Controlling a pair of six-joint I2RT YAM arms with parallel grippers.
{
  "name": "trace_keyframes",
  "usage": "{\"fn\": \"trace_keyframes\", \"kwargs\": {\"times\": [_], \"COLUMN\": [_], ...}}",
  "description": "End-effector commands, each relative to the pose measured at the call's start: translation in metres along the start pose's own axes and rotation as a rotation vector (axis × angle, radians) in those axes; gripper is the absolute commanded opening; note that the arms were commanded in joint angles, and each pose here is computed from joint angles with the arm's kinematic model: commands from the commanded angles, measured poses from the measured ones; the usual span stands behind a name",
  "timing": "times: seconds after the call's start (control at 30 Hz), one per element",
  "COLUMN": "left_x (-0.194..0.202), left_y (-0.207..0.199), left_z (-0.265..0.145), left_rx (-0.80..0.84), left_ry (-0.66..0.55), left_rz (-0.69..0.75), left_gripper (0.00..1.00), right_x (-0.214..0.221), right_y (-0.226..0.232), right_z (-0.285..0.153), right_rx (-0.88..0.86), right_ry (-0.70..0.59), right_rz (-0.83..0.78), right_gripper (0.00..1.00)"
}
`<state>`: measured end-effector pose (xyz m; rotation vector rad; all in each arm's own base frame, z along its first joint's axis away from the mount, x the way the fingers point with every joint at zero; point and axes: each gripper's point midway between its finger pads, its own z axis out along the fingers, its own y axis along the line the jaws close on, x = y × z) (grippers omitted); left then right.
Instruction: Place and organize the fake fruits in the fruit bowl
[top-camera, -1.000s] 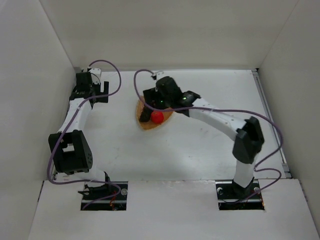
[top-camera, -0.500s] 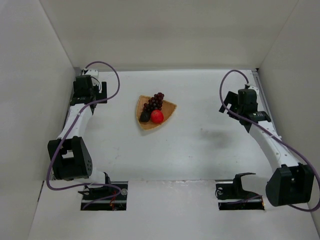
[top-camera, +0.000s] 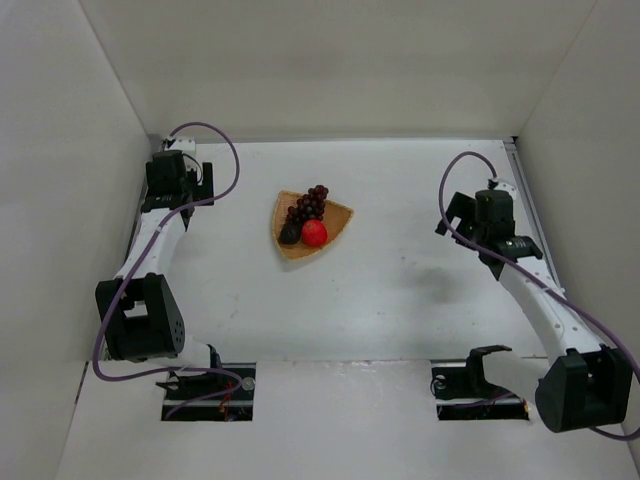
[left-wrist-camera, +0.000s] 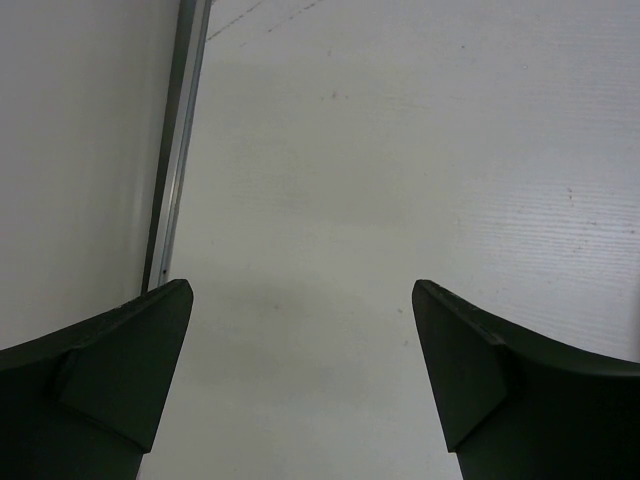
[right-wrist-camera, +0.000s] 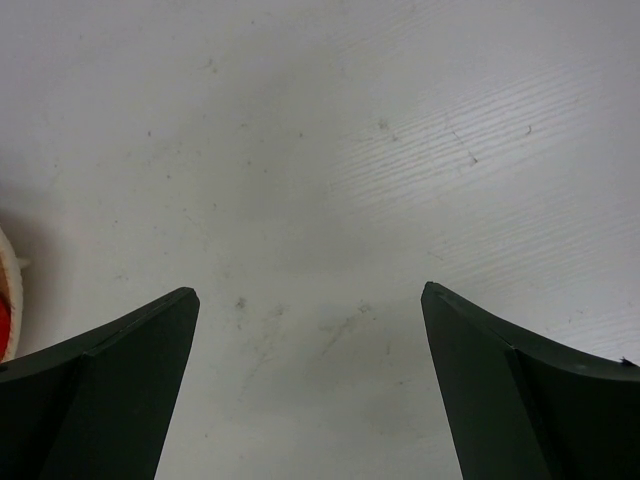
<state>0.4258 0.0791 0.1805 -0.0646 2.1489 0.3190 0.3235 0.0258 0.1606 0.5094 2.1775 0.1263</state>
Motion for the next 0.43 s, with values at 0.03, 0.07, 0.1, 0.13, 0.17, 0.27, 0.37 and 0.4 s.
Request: {"fn": "trace_keyframes", "kwargs": {"times": [0.03,0.07,0.1,0.13,0.17,0.27,0.37,0.4], "left_x": [-0.024,-0.024,-0.023,-0.023,-0.023,-0.023,-0.024,-0.025], "left_y": [0.005,0.005,0.006,0.007,0.007,0.008,0.007,0.007], "left_z": [-0.012,-0.012,-0.012,-0.012,-0.012,-0.013,-0.014,-0.014], "left_rx": [-0.018,-0.019,-0.02,-0.021,-0.023,-0.023,-0.021,-0.02], "left_ry": [-0.087,-0.087,-0.086,-0.086,-0.086,-0.08,-0.082,-0.083], "left_rz": [-0.026,-0.026,-0.027,-0.026,-0.027,-0.024,-0.023,-0.028], "left_gripper": [0.93,0.93,0.93,0.93,0.93,0.93,0.93,0.93], "right_x": [-0.007,-0.007,-0.007,-0.007,-0.007,-0.008,-0.008,-0.006], "right_y": [0.01,0.01,0.01,0.011,0.011,0.016,0.023,0.026], "right_z": [-0.002,-0.002,-0.001,-0.001,-0.001,-0.001,0.0,0.0], "right_rx": [-0.038,-0.038,-0.04,-0.041,-0.041,-0.053,-0.065,-0.069], "right_ry": [-0.044,-0.044,-0.043,-0.042,-0.042,-0.042,-0.041,-0.037], "right_rz": [0.018,0.018,0.018,0.018,0.018,0.014,0.005,-0.002], "right_gripper": [1.0,1.0,1.0,1.0,1.0,1.0,1.0,1.0]}}
